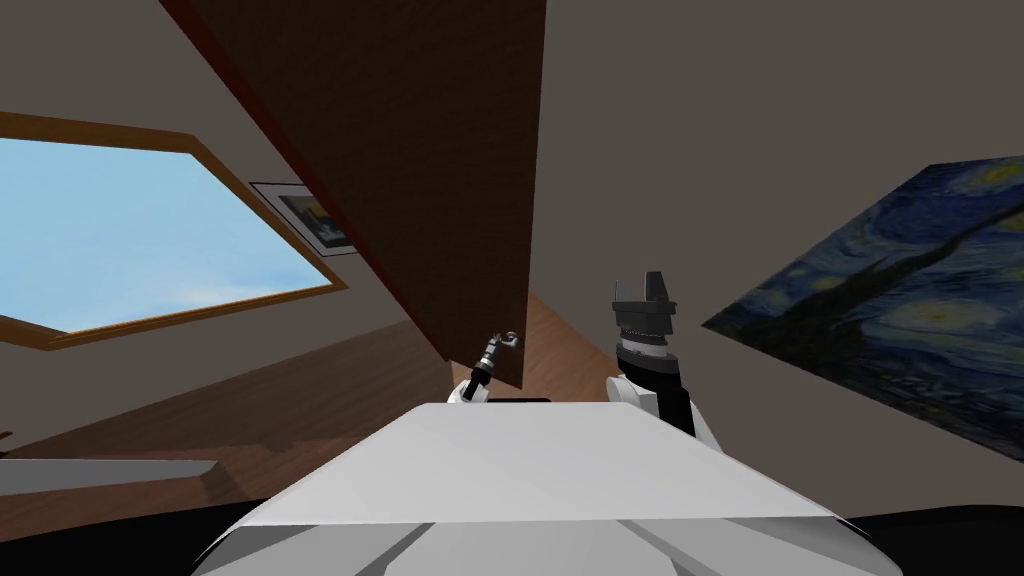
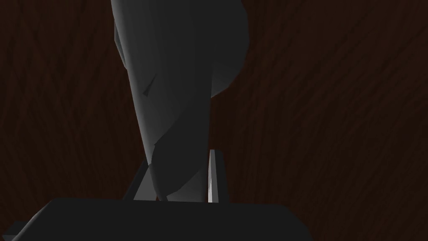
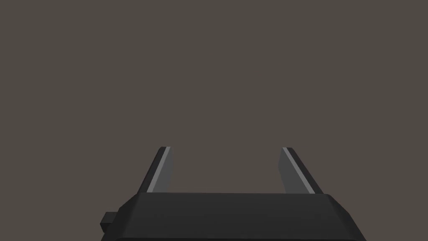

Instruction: Push the door open

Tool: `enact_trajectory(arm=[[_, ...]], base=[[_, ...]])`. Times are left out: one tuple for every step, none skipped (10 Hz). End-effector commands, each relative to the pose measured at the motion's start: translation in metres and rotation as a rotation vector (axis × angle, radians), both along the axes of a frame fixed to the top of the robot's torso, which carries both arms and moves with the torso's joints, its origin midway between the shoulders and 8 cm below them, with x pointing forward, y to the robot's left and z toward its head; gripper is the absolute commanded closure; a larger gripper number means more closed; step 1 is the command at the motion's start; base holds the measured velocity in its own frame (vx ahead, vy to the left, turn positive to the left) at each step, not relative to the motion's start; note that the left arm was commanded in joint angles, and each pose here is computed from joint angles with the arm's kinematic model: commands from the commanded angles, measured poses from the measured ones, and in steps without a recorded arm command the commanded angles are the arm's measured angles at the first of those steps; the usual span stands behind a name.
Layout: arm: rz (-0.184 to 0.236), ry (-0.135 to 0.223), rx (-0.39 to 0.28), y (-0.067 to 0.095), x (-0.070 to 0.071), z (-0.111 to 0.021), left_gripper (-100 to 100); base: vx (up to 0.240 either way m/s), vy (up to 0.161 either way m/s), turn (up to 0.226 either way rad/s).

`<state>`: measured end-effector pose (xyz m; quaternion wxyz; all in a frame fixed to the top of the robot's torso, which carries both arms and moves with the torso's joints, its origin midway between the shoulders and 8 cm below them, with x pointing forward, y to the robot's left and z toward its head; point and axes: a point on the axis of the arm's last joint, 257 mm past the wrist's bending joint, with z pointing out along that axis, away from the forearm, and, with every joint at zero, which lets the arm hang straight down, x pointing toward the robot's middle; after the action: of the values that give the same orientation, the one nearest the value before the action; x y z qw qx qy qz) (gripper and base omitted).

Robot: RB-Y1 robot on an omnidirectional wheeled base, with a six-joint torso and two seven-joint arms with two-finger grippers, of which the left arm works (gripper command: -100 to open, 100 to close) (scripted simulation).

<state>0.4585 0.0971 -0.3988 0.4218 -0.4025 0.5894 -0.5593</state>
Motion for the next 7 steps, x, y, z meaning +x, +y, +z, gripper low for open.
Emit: enact_trajectory(arm=[[0.016, -0.005, -0.012, -0.001, 0.003, 0.003, 100], [0.021, -0.004, -0.032, -0.010, 0.003, 0.005, 100], [0.023, -0.003, -0.047, -0.017, 0.002, 0.007, 100], [0.032, -0.007, -0.032, -0.004, 0.005, 0.007, 100], [0.058, -0.011, -0.012, 0.018, 0.010, 0.006, 100], [0.073, -0.012, -0.003, 0.028, 0.011, 0.005, 100], [0.081, -0.012, 0.000, 0.033, 0.012, 0.005, 100]], base=[[0.136, -0.152, 0.132], [0.126, -0.156, 0.144], [0.062, -0.153, 0.121], [0.025, -0.052, 0.053], [0.094, -0.087, 0.024], [0.152, -0.142, 0.069], [0.130, -0.126, 0.060]])
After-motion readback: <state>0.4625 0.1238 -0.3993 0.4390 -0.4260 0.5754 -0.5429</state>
